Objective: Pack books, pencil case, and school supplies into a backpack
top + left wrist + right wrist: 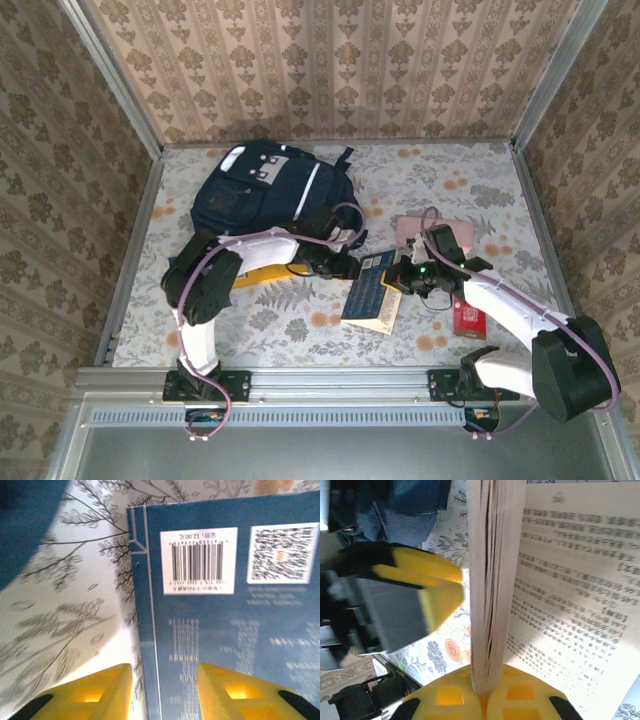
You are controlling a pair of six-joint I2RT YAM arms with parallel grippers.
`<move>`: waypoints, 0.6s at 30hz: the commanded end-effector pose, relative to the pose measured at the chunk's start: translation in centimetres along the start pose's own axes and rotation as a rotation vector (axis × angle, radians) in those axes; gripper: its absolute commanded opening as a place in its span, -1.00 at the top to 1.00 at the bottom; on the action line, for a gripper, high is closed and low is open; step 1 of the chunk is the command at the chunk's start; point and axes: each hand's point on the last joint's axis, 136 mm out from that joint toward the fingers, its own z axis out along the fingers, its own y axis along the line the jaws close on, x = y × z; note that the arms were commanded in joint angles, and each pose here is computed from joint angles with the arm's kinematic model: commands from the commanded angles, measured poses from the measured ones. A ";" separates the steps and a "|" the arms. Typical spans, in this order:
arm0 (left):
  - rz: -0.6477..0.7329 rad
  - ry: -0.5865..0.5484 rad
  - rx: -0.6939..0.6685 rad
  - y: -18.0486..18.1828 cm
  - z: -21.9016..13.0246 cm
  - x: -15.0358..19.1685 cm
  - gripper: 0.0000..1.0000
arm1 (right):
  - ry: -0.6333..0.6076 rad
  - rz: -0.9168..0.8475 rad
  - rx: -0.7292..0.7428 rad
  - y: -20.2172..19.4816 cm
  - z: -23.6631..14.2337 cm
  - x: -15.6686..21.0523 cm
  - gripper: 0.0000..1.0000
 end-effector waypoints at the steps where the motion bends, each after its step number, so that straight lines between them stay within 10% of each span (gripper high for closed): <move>1: 0.022 -0.107 0.007 -1.3 -5.7 -1.3 0.07 | -0.033 -0.085 -0.130 3.4 -1.7 -0.6 1.00; 10: 0.013 -0.253 0.098 -2.5 -14.0 -2.0 -0.40 | -0.162 -0.281 -0.511 13.1 -8.5 -1.0 1.00; 18: 0.064 -0.314 0.480 -8.5 -18.0 -1.9 -0.52 | -0.213 -0.322 -0.727 17.9 -12.1 -1.4 1.00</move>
